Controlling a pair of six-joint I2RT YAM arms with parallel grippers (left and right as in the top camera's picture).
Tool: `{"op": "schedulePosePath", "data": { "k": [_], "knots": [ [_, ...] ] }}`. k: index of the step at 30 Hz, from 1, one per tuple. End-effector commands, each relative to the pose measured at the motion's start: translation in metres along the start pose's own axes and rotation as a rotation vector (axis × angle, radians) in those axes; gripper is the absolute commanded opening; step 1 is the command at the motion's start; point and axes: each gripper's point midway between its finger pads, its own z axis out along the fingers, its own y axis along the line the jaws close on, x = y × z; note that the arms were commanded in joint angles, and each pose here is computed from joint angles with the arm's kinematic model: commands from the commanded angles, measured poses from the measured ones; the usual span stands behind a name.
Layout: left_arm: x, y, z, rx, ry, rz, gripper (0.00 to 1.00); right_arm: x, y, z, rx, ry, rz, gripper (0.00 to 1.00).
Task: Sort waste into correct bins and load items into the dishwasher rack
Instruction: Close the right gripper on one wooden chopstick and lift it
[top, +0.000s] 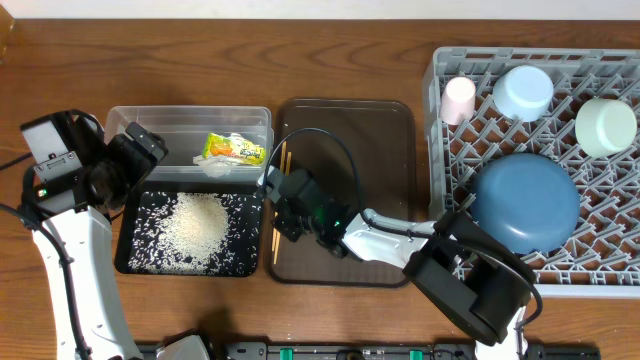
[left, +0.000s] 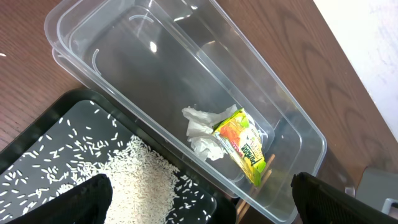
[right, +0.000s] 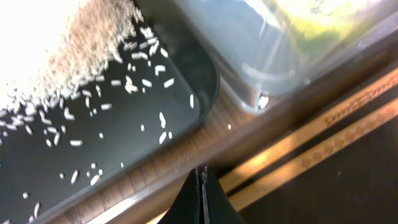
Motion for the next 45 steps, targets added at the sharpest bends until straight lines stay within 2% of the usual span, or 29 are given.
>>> {"op": "schedulePosePath", "data": {
  "k": [1,7,11,13,16,23,26,28,33,35,38,41,45],
  "knots": [
    [-0.006,-0.002,-0.003,0.002,-0.015,-0.004,0.95,0.005,0.010,0.002,-0.015,0.022,-0.025,0.01],
    [-0.006,-0.002,-0.003,0.002,-0.015,-0.005,0.95,0.019,0.001,0.001,0.039,0.082,-0.030,0.01],
    [-0.006,-0.002,-0.003,0.002,-0.015,-0.005,0.95,0.024,-0.040,-0.012,0.279,0.130,-0.116,0.01],
    [-0.006,-0.002,-0.003,0.002,-0.015,-0.004,0.95,0.012,-0.062,-0.032,0.422,0.126,-0.148,0.01],
    [-0.006,-0.002,-0.003,0.002,-0.015,-0.004,0.95,-0.015,-0.073,-0.062,0.508,0.080,-0.182,0.01],
    [-0.006,-0.002,-0.003,0.002,-0.015,-0.005,0.95,-0.068,-0.072,-0.113,0.520,-0.071,-0.174,0.03],
    [-0.006,-0.002,-0.003,0.002,-0.015,-0.005,0.95,-0.083,-0.076,-0.130,0.514,-0.124,-0.146,0.07],
    [-0.006,-0.002,-0.003,0.002,-0.015,-0.005,0.95,-0.087,-0.071,-0.132,0.439,-0.139,-0.140,0.12],
    [-0.006,-0.002,-0.003,0.002,-0.015,-0.004,0.95,-0.062,-0.059,-0.115,0.231,-0.062,-0.106,0.27],
    [-0.006,-0.002,-0.003,0.002,-0.015,-0.005,0.95,-0.046,-0.066,-0.109,0.230,-0.008,-0.052,0.35],
    [-0.006,-0.002,-0.003,0.002,-0.015,-0.005,0.95,-0.021,-0.075,-0.094,0.233,0.073,-0.027,0.43],
    [-0.006,-0.002,-0.003,0.002,-0.015,-0.005,0.95,0.002,-0.069,-0.073,0.180,0.138,-0.019,0.45],
    [-0.006,-0.002,-0.003,0.002,-0.015,-0.004,0.95,0.026,-0.062,-0.055,0.125,0.198,0.007,0.42]
  ]
}}
